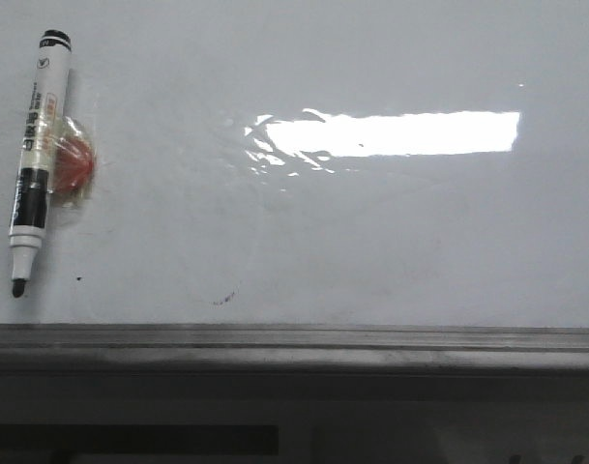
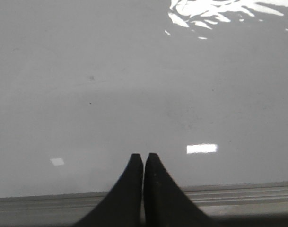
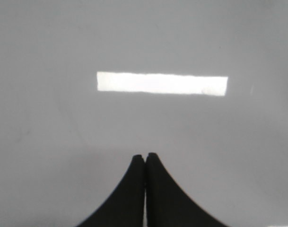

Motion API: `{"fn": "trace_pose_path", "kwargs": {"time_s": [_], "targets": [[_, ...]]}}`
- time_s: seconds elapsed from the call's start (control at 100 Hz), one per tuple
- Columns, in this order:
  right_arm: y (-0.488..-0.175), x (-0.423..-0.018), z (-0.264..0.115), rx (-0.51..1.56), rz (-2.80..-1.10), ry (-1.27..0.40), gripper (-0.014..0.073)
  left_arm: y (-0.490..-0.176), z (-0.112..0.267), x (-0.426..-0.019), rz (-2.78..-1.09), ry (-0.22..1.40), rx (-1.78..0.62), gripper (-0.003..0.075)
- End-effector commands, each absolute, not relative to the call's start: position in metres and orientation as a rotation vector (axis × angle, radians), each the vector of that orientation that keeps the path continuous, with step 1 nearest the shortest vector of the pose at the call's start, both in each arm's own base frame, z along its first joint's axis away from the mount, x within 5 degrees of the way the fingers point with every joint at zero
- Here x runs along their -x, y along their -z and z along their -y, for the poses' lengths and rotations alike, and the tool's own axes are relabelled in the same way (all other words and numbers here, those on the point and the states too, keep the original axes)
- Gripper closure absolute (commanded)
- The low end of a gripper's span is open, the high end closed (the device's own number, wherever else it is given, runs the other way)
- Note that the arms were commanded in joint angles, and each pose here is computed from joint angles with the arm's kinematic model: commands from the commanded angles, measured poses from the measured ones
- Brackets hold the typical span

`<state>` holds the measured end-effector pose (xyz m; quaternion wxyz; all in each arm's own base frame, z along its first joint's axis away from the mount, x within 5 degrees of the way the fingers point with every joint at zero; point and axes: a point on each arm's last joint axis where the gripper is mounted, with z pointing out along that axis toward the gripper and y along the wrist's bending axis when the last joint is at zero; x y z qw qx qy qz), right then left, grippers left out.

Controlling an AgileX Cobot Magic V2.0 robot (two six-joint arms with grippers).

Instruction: Write number 6 on whiteboard

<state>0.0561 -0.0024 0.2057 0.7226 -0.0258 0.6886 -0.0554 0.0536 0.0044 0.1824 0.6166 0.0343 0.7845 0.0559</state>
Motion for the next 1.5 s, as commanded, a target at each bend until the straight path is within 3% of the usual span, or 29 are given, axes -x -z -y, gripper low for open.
{"fn": "trace_pose_path", "kwargs": {"time_s": [0.0, 0.32, 0.53, 0.72, 0.88, 0.95, 1.1, 1.15, 1.39, 1.49], "targets": [[-0.201, -0.056, 0.002, 0.054, -1.501, 0.119, 0.0659, -0.178, -0.003, -0.055, -1.723, -0.124, -0.097, 0.0739], [-0.200, -0.055, 0.002, -0.061, -1.608, 0.004, 0.0659, -0.206, 0.001, -0.054, -1.440, -0.060, -0.079, 0.0739], [-0.213, -0.061, 0.002, -0.082, -1.753, -0.012, 0.0659, -0.239, -0.001, -0.049, -1.609, -0.008, -0.003, 0.0739], [-0.231, -0.075, 0.003, -0.091, -1.865, -0.017, 0.0659, -0.286, -0.001, -0.048, -1.562, -0.006, 0.000, 0.0739], [-0.240, -0.084, 0.003, -0.090, -1.841, -0.017, 0.0659, -0.290, -0.001, -0.050, -1.568, -0.005, -0.001, 0.0732], [-0.241, -0.084, 0.003, -0.090, -1.836, -0.017, 0.0659, -0.290, -0.001, -0.050, -1.570, 0.000, 0.001, 0.0662], [-0.241, -0.084, 0.003, -0.083, -1.834, -0.013, 0.0659, -0.294, 0.000, -0.050, -1.513, 0.011, 0.004, 0.0317], [-0.242, -0.085, 0.003, -0.083, -1.820, -0.013, 0.0659, -0.296, 0.000, -0.051, -1.471, 0.020, 0.006, 0.0253], [-0.245, -0.085, -0.001, -0.049, -1.792, -0.049, 0.0659, -0.300, 0.000, -0.051, -1.408, -0.029, -0.039, 0.0239], [-0.245, -0.085, -0.001, -0.043, -1.796, -0.054, 0.0659, -0.303, 0.002, -0.051, -1.378, 0.024, -0.024, 0.0239]]}}
